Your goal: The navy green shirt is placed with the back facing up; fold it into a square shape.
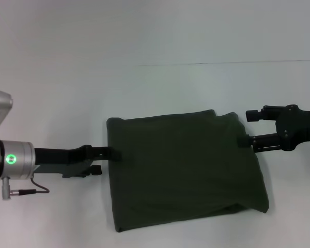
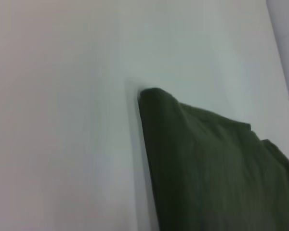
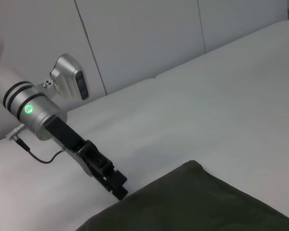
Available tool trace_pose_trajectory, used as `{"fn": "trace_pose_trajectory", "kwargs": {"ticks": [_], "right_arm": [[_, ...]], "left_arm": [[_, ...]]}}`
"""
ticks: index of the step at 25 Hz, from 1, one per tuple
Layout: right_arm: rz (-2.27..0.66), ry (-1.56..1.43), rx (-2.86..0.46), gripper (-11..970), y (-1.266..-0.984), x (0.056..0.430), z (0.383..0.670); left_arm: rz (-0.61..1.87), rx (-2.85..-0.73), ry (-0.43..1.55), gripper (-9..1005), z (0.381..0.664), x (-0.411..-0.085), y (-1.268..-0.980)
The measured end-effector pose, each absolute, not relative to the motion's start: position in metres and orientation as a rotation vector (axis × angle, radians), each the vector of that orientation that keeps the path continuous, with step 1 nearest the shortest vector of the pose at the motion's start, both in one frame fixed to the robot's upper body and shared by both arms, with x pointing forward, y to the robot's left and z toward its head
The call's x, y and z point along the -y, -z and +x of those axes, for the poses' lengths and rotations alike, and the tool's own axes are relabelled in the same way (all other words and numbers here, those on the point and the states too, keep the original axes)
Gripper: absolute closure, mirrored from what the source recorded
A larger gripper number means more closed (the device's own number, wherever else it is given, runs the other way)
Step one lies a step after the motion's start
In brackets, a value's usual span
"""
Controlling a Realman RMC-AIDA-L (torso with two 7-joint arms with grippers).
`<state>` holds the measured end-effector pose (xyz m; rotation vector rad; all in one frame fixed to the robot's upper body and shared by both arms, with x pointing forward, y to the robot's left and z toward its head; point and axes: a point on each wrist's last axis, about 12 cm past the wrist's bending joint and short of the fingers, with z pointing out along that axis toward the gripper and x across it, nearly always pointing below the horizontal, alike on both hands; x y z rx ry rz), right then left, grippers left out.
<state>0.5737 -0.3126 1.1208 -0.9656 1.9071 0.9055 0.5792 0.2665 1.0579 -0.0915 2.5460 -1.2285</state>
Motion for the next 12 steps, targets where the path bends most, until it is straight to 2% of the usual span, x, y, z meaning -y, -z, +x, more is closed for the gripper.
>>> {"fn": "trace_pose_trajectory", "kwargs": {"ticks": [12], "right_arm": [[-0.965, -0.919, -1.903, 14, -1.12, 0.31, 0.573]], "left_arm": [[-0.059, -2.553, 1.221, 94, 0.579, -0.245, -1.05]]}}
